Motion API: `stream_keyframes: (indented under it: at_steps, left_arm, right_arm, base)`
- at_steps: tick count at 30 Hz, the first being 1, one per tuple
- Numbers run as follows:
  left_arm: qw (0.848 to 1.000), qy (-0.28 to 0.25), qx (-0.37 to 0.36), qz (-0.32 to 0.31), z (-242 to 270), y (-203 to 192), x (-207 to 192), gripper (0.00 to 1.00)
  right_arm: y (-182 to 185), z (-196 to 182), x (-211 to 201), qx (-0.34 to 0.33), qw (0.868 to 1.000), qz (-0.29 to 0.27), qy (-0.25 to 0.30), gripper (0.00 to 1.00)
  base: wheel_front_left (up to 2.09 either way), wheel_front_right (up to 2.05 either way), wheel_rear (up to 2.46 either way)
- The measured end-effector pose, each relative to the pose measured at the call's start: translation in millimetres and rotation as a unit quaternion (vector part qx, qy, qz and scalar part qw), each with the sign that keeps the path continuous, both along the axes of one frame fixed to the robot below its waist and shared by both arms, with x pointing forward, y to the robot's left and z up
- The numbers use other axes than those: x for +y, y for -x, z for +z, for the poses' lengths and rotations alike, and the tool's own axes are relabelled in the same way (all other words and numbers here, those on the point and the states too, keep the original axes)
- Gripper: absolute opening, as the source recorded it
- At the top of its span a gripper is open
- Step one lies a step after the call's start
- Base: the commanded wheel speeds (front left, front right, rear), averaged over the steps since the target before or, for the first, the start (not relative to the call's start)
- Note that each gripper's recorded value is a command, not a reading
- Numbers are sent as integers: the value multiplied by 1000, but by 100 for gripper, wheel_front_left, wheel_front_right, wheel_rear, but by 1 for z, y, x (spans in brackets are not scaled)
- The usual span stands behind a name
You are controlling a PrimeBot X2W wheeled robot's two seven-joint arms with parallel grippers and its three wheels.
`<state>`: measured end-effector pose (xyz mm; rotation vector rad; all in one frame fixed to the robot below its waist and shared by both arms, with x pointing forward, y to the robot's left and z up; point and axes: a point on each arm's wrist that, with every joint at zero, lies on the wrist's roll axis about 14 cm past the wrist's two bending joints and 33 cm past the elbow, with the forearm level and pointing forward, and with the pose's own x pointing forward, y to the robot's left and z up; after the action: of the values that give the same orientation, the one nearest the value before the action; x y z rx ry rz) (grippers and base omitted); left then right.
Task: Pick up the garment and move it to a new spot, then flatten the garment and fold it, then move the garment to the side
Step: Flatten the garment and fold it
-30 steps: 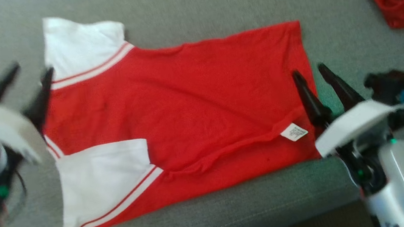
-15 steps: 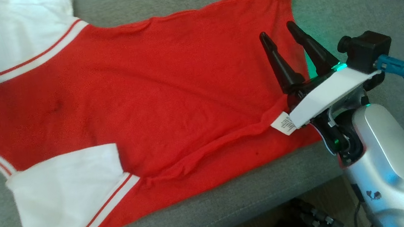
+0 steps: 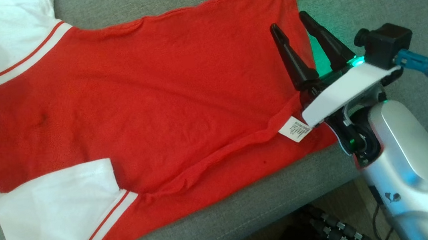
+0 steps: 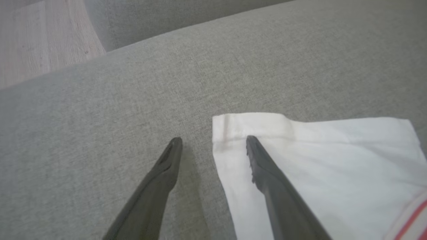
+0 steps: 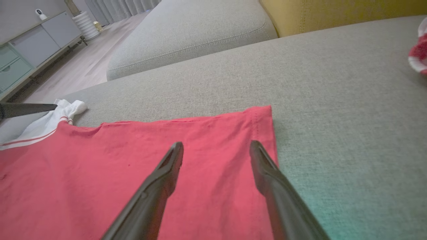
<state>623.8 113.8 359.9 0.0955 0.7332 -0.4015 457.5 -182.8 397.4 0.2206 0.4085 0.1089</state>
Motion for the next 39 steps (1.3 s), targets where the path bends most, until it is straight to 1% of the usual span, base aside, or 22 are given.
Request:
stream_keyframes:
  at_steps: [1,3,5,7,8,9,10,11,12,15,16,21,25,28,32,33,36,39]
  left_arm:
    - [1000,-1,3,-2,-2,1,-1,100]
    - [1000,-3,9,-6,-5,2,-3,91]
    - [1000,-2,10,-8,-6,3,-5,77]
    - [1000,4,13,-13,-6,4,-9,59]
    - [1000,8,14,-14,-6,4,-10,47]
    - [1000,9,15,-16,-6,5,-11,40]
    - [1000,8,15,-18,-6,5,-11,29]
    - [1000,7,15,-19,-6,6,-11,2]
    - [1000,7,14,-19,-6,6,-11,0]
    - [1000,11,4,-20,-2,6,-12,0]
    - [1000,17,-6,-21,3,7,-14,0]
    - [998,39,-45,-17,26,7,-16,0]
    - [995,65,-81,-14,52,8,-15,0]
    - [992,73,-99,-12,66,13,-12,0]
    - [990,81,-113,-9,76,22,-8,0]
    - [990,81,-113,-9,76,22,-8,0]
    - [990,81,-112,-5,76,30,-2,0]
    - [990,82,-114,-3,77,34,1,0]
  right_arm:
    - [-1,1,0,-1,1000,1,-1,100]
    - [-2,2,0,-2,1000,1,-1,100]
    - [-1,1,-1,-2,1000,0,1,100]
    - [-1,2,-2,-4,1000,-1,2,100]
    - [-1,3,-3,-5,1000,-2,2,100]
    - [-1,3,-3,-5,1000,-2,2,100]
    - [-1,3,-3,-5,1000,-2,2,100]
    - [-1,3,-3,-5,1000,-2,2,100]
    - [-1,3,-3,-5,1000,-2,2,100]
    - [-1,4,-6,-6,1000,-4,3,100]
    - [-2,4,-10,-5,1000,-4,13,100]
    - [-15,13,-28,-3,997,14,77,100]
    - [-32,18,-40,11,990,35,135,100]
    - [-41,12,-41,40,984,55,165,100]
    - [-43,-7,-39,94,972,86,197,100]
    - [-43,-7,-39,94,972,86,197,100]
    - [-43,-20,-38,125,963,103,213,100]
    - [-46,-27,-37,144,959,111,216,100]
  base:
    - [0,0,0]
    - [0,0,0]
    - [0,0,0]
    - [0,0,0]
    - [0,0,0]
    - [0,0,0]
    - [0,0,0]
    - [0,0,0]
    - [0,0,0]
    - [0,0,0]
    - [0,0,0]
    - [0,0,0]
    - [0,0,0]
    - [0,0,0]
    - [0,0,0]
    - [0,0,0]
    - [0,0,0]
    - [0,0,0]
